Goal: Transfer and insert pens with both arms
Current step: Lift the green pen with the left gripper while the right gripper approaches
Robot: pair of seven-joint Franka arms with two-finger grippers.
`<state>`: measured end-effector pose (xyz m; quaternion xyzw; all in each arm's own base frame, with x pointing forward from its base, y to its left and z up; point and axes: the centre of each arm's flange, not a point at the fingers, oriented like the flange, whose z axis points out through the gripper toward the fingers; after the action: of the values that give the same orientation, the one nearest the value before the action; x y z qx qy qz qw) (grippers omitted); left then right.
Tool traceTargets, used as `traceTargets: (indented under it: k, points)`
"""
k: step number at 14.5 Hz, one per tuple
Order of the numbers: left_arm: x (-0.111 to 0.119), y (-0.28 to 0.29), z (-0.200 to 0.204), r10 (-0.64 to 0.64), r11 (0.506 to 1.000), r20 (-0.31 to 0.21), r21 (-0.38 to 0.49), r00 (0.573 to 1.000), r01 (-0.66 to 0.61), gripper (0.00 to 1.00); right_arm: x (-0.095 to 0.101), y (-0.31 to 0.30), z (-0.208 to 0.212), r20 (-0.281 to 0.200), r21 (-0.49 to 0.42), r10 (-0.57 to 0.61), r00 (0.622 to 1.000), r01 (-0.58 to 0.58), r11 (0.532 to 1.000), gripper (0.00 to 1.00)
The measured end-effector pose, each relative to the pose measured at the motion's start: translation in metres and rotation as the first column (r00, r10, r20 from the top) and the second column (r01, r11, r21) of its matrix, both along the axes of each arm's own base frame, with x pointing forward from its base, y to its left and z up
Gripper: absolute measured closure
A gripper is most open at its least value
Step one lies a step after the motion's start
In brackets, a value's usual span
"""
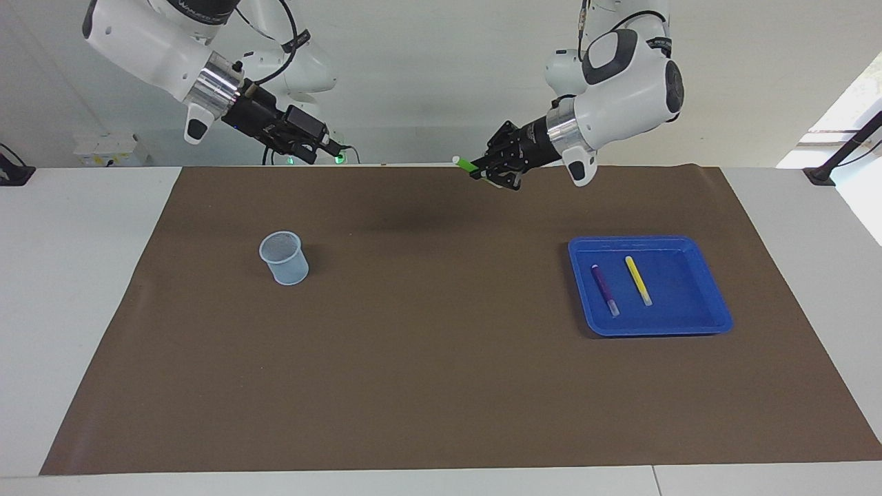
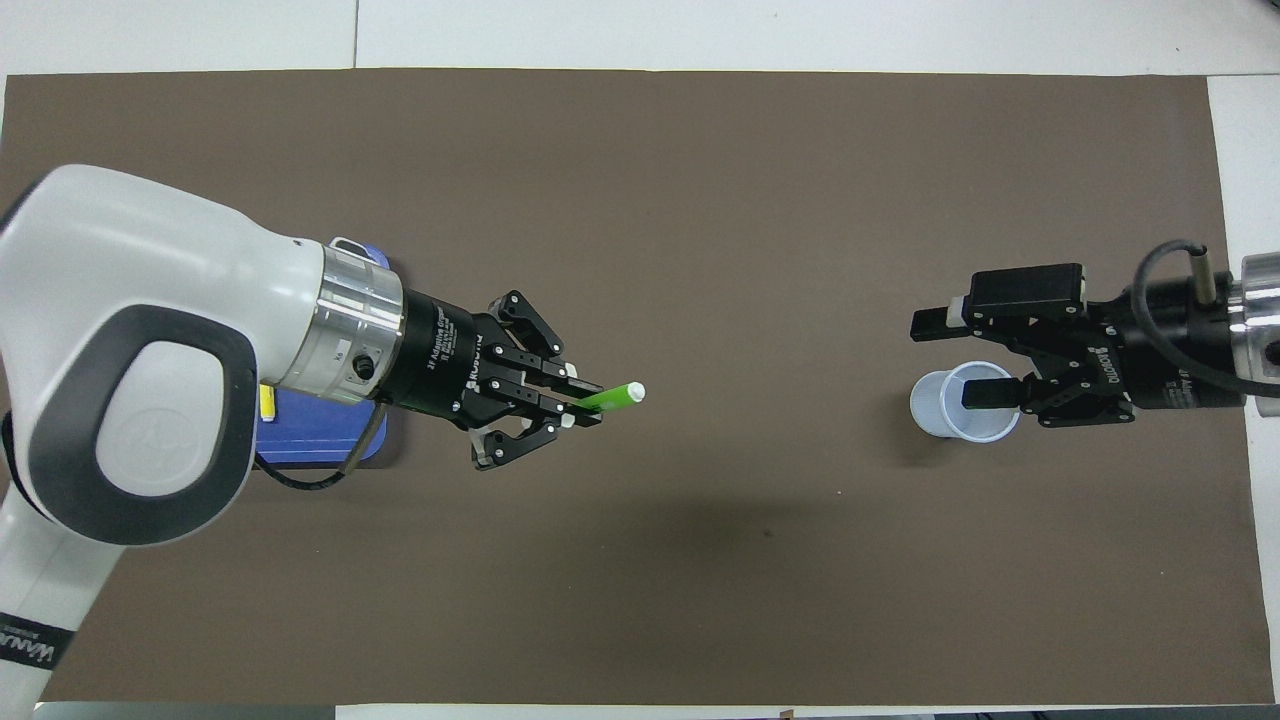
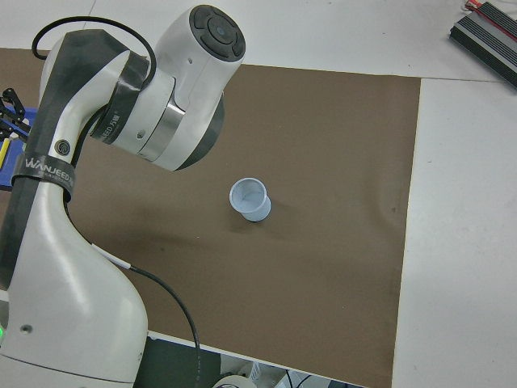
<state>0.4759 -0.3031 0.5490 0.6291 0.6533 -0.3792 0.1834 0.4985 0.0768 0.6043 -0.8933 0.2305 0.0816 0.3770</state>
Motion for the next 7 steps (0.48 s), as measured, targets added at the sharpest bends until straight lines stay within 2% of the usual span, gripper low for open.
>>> traceTargets:
  k: [4, 7]
  points:
    - [-0.027, -0.044, -0.002, 0.134, 0.99, -0.028, -0.026, 0.991, -0.135, 0.83, -0.004, 0.039, 0.0, -0.015, 0.027, -0.022, 1.0, 0.022, 0.999, 0.0]
    - [-0.043, -0.069, -0.001, 0.175, 0.983, -0.028, -0.051, 0.984, -0.176, 0.83, -0.013, 0.075, 0.0, -0.009, 0.008, 0.043, 0.999, -0.043, 0.999, 0.0]
